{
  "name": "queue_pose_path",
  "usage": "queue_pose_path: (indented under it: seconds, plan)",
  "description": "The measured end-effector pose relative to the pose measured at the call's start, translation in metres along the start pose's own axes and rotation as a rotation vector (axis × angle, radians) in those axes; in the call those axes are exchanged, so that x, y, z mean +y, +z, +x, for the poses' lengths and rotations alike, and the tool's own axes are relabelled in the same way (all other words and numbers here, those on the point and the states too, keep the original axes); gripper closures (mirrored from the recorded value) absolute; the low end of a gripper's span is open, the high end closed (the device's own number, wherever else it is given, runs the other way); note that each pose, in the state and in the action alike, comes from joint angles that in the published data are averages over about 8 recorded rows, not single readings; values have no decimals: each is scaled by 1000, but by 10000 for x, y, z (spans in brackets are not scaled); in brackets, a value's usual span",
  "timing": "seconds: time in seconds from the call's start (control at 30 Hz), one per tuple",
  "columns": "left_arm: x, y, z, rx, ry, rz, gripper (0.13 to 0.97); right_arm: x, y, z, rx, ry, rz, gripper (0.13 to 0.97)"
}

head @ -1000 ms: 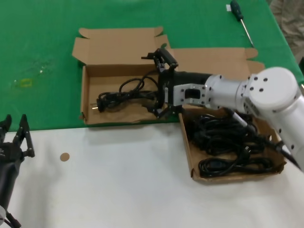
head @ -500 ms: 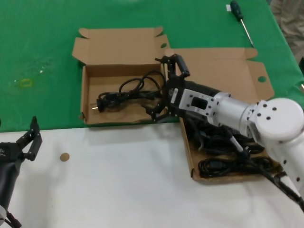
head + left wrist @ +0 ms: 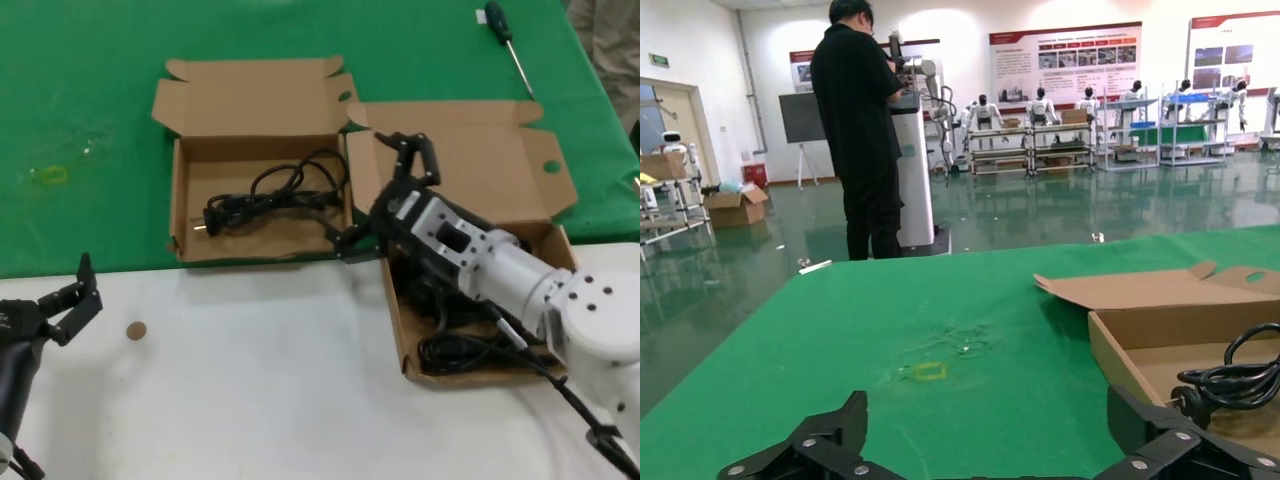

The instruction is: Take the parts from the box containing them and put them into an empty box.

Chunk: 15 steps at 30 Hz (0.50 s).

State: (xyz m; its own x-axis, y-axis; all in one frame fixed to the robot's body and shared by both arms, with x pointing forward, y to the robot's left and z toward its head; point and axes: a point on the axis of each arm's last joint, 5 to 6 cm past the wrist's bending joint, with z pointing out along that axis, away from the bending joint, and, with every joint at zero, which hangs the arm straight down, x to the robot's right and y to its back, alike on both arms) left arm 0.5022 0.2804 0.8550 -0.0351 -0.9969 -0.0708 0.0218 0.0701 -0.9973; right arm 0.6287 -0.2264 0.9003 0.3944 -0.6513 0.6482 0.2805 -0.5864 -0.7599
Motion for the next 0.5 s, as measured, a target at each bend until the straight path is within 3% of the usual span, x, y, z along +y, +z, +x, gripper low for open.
queue_pose_path:
  seconds: [0.13, 0.5]
  plan:
    - [0, 0, 0, 0, 0, 0, 285, 46, -111, -58, 43, 71, -11, 130]
    - [0, 0, 0, 0, 0, 0, 172, 162, -452, -204, 169, 261, -44, 130]
